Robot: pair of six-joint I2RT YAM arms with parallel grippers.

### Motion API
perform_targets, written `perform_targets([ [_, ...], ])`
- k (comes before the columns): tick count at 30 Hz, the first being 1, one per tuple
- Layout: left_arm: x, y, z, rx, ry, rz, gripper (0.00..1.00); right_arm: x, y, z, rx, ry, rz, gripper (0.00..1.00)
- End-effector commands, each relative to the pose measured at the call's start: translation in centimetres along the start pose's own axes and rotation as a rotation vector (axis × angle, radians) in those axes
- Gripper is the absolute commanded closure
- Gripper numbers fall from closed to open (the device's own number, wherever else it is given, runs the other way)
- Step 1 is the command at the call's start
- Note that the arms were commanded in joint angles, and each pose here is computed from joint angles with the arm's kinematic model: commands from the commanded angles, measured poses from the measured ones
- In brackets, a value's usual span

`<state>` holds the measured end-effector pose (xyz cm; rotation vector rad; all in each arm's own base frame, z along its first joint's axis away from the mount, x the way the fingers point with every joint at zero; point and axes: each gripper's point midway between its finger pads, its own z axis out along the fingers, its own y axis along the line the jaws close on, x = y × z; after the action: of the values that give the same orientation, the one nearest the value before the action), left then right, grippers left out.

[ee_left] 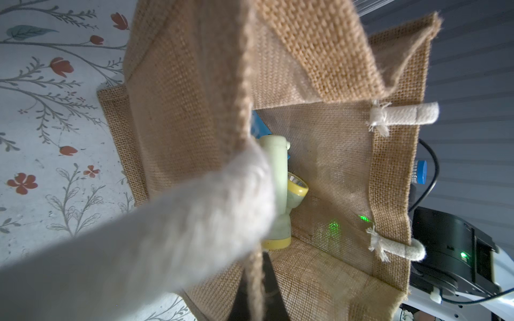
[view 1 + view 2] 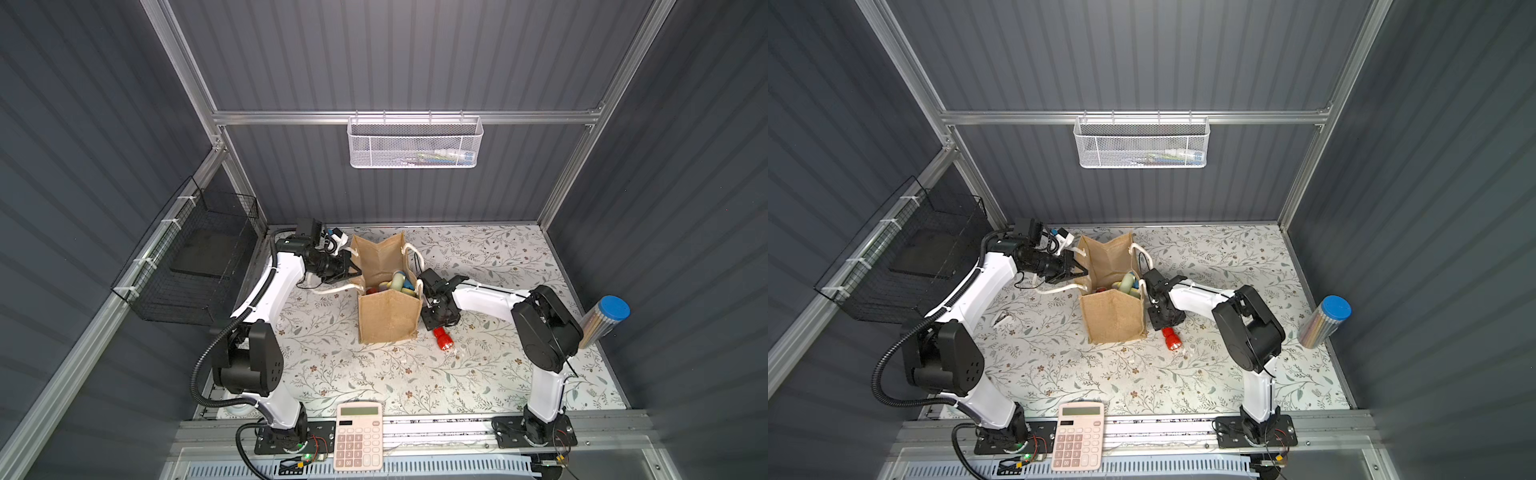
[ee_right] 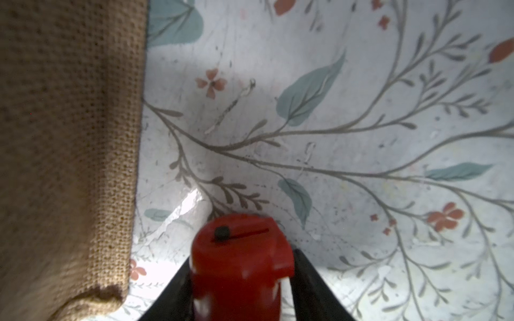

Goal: Put the flashlights into the tote bags
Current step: Pick up the flashlight from the center of the board.

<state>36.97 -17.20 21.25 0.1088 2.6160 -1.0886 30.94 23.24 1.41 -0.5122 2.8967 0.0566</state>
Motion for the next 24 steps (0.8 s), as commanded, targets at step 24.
perform_targets([
  [24, -0.3, -0.7, -0.4, 0.032, -0.008, 0.011, 1.0, 3.1, -10.3, -5.6, 0.217, -0.16, 0.374, 0.73],
])
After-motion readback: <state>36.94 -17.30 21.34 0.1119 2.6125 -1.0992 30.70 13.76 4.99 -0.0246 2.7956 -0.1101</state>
